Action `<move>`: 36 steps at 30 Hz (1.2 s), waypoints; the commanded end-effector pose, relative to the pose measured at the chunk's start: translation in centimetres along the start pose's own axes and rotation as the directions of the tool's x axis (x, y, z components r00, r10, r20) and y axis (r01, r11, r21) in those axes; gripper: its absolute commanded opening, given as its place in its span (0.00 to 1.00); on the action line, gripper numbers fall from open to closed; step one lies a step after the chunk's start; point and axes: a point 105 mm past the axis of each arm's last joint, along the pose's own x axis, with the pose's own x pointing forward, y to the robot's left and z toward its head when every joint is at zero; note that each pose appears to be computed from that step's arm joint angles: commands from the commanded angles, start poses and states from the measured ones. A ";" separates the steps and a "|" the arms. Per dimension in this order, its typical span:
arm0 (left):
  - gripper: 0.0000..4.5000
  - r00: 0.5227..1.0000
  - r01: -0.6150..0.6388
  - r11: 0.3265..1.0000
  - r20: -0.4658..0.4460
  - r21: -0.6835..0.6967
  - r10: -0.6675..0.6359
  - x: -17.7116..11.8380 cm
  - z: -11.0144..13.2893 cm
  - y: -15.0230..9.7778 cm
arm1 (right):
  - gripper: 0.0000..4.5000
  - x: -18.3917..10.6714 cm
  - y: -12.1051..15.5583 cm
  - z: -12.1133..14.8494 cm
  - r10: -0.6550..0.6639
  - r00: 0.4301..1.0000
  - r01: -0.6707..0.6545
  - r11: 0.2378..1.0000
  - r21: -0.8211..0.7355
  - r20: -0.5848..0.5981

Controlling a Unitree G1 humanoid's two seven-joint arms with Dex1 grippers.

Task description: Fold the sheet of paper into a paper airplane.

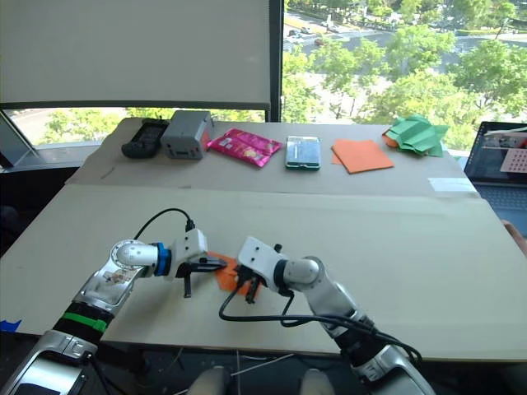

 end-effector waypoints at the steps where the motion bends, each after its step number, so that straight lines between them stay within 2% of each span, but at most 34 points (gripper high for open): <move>1: 0.00 0.996 0.018 0.998 -0.083 -0.057 -0.023 0.2 -2.2 -1.0 | 0.00 0.2 -0.3 0.5 0.001 1.000 0.000 1.000 -0.026 0.014; 6: 0.00 0.997 0.007 0.998 -0.082 -0.057 -0.012 0.2 -2.2 -0.9 | 0.00 0.6 0.7 -1.8 0.051 0.996 -0.051 0.999 -0.003 -0.080; 14: 0.00 0.996 0.009 0.998 -0.083 -0.055 -0.013 0.2 -2.2 -1.1 | 0.00 0.0 0.2 -5.7 0.012 0.966 0.007 0.997 0.074 -0.260; 36: 0.00 0.994 0.012 0.999 -0.110 -0.041 -0.017 0.2 -2.6 -0.8 | 0.00 -4.4 2.7 -10.0 0.031 0.925 0.025 0.989 0.144 -0.378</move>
